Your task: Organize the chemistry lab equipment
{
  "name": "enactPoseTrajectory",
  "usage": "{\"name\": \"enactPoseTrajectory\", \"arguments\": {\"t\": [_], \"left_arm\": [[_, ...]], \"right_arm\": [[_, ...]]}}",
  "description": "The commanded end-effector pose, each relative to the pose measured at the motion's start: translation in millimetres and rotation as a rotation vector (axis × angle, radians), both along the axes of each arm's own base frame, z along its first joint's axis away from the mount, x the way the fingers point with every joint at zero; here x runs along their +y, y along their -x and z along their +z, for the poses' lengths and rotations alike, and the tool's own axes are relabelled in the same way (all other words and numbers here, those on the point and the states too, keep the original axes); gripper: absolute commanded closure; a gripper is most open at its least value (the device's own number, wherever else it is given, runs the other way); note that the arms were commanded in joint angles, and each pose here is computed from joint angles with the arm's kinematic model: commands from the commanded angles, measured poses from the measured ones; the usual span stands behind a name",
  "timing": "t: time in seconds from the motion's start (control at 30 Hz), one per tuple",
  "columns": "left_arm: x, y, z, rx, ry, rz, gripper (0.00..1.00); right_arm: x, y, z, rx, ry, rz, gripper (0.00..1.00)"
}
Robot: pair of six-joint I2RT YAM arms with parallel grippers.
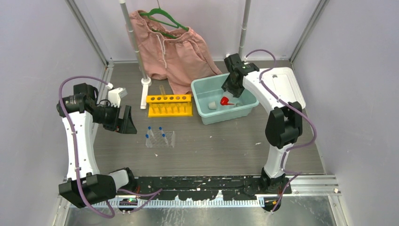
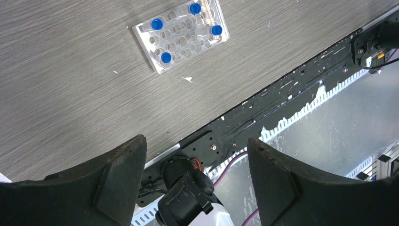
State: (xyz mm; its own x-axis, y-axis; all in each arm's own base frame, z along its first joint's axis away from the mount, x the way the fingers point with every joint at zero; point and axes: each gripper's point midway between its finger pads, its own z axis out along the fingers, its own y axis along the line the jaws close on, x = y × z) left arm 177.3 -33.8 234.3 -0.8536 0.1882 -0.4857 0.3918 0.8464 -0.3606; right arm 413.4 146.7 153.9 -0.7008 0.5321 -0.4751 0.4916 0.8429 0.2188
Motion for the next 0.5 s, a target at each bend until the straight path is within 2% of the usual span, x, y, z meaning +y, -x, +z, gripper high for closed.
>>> {"name": "enactPoseTrajectory", "arguments": {"t": [0.0,0.1,0.17,0.33,0.47], "left_arm": [[-3.9,2.1,8.5,-0.037,0.011,-0.010,0.21],[-3.7,2.5,6.7,-0.034,0.008,-0.011,0.21],[-3.2,2.5,6.3,-0.032,0.007,-0.008,0.21],[-3.5,4.4,7.7,-0.037,0.002,-0.022,0.18],[-3.8,3.8,8.0,-0.037,0.005,-0.023,0.18]], "right_arm": [[19.3,-23.2,24.5,-0.092,-0.088,-0.003,0.48],[22.4,-27.4,15.6,-0.078,-0.101,-0.020,0.40],[24.1,-28.1,16.3,-0.075,-0.107,-0.018,0.31],[9.0,-22.3,48.5,-0.140,-0.049,-0.002,0.10],[-24.2,-10.8,94.5,-0.234,0.009,-0.029,0.08]]}}
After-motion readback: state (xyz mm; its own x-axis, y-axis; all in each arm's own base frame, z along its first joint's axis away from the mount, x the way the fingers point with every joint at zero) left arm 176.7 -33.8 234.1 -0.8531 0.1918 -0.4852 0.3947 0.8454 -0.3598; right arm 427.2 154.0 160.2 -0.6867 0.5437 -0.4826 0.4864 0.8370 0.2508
